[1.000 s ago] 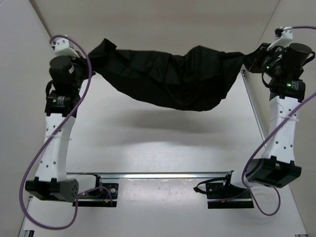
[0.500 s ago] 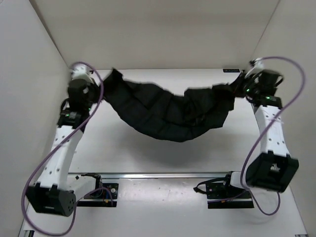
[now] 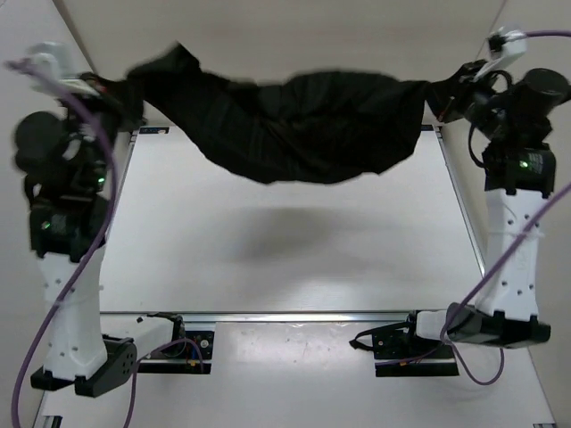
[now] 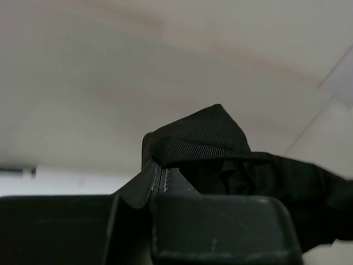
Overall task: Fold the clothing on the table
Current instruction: Flatten the skirt out
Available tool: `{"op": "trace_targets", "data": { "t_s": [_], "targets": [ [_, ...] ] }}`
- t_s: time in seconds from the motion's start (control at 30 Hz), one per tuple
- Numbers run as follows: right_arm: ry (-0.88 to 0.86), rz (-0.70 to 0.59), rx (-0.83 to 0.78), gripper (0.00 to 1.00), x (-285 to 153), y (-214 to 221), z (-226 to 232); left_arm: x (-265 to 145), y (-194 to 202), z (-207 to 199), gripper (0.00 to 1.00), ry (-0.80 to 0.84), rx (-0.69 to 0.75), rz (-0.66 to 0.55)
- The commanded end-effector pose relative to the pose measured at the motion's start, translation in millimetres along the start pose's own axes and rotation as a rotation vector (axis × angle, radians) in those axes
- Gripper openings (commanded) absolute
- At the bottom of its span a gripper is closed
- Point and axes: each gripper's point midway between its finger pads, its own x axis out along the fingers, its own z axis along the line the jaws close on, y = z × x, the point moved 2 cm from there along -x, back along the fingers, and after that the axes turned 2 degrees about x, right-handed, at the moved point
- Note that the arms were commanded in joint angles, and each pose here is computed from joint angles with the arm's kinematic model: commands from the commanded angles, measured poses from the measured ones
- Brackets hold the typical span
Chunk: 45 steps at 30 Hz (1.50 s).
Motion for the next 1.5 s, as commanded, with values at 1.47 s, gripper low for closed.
{"op": "trace_targets", "data": {
  "t_s": [1.47],
  "targets": [
    [0.166, 0.513, 0.311, 0.00, 0.5, 234.3, -66.6, 8.1, 281.7, 87.2, 0.00, -0.201, 0.073, 0.785]
  ]
}}
